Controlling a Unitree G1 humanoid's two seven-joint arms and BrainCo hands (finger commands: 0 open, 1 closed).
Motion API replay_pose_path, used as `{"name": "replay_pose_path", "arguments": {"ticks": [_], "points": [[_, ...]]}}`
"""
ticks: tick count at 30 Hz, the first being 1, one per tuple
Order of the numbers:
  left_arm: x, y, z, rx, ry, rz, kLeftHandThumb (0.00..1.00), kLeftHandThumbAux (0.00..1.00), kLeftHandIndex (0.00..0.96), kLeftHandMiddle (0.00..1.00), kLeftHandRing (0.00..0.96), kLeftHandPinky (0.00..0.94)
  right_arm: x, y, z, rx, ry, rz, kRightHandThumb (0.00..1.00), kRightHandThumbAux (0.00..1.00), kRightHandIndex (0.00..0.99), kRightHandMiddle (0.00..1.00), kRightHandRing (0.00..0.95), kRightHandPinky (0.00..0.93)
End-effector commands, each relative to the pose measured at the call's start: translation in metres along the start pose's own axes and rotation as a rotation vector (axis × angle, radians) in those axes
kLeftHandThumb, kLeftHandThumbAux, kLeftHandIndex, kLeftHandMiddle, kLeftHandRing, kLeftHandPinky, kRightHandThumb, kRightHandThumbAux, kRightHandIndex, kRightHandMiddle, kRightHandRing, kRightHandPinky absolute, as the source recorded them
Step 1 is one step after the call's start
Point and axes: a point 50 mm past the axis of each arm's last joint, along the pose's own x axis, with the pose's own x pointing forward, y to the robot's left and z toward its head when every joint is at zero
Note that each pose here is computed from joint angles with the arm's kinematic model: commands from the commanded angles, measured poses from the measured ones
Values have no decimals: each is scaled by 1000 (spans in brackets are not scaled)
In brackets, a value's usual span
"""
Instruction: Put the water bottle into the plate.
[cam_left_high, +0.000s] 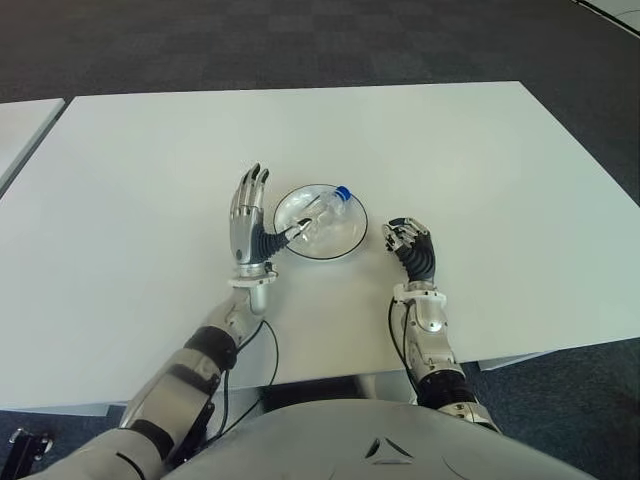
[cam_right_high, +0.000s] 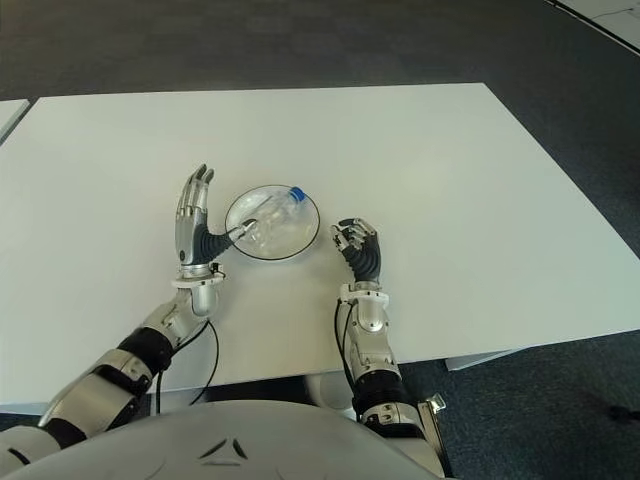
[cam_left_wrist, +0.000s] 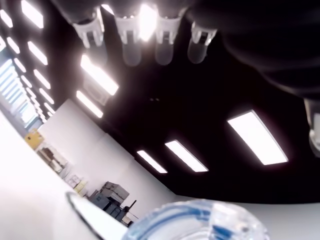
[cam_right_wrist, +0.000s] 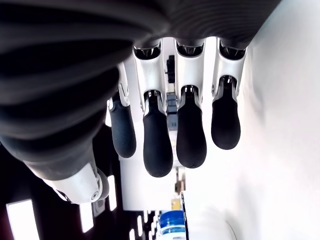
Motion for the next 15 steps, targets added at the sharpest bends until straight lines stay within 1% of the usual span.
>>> {"name": "replay_pose_path", "arguments": {"ticks": [1, 4, 5, 6, 9, 11, 12, 13, 15], "points": [[-20, 4, -14, -64, 146, -29, 74, 396, 0, 0, 0, 0, -24, -3, -33, 2, 187, -21, 703, 728, 433, 671, 659, 654], [-19, 10, -19, -130, 202, -4, 82, 431, 0, 0, 0, 0, -23, -2, -33, 3, 187, -20, 703, 729, 433, 674, 663, 656], [-20, 16, -27, -165, 244, 11, 84, 438, 0, 0, 0, 0, -24, -2, -33, 3, 185, -20, 703, 729, 433, 675, 663, 656], [-20, 20, -32, -190, 272, 23, 90, 468, 0, 0, 0, 0, -24, -1, -33, 3, 183, -20, 703, 729, 433, 678, 666, 659], [-20, 24, -35, -264, 335, 70, 99, 530, 0, 0, 0, 0, -24, -1, -33, 4, 180, -16, 702, 729, 433, 681, 670, 660], [-21, 25, -35, -285, 353, 83, 85, 591, 0, 0, 0, 10, -24, 0, -33, 6, 180, -14, 702, 729, 433, 681, 669, 658], [-21, 26, -36, -290, 364, 91, 83, 600, 0, 0, 0, 11, -24, 0, -33, 9, 179, -14, 702, 729, 433, 680, 669, 657], [-21, 27, -37, -293, 371, 95, 69, 634, 0, 10, 13, 44, -24, 0, -33, 10, 179, -14, 702, 729, 433, 679, 668, 657], [-22, 30, -39, -296, 382, 100, 56, 663, 0, 19, 26, 73, -24, 0, -33, 14, 179, -15, 702, 729, 433, 678, 668, 657]]}}
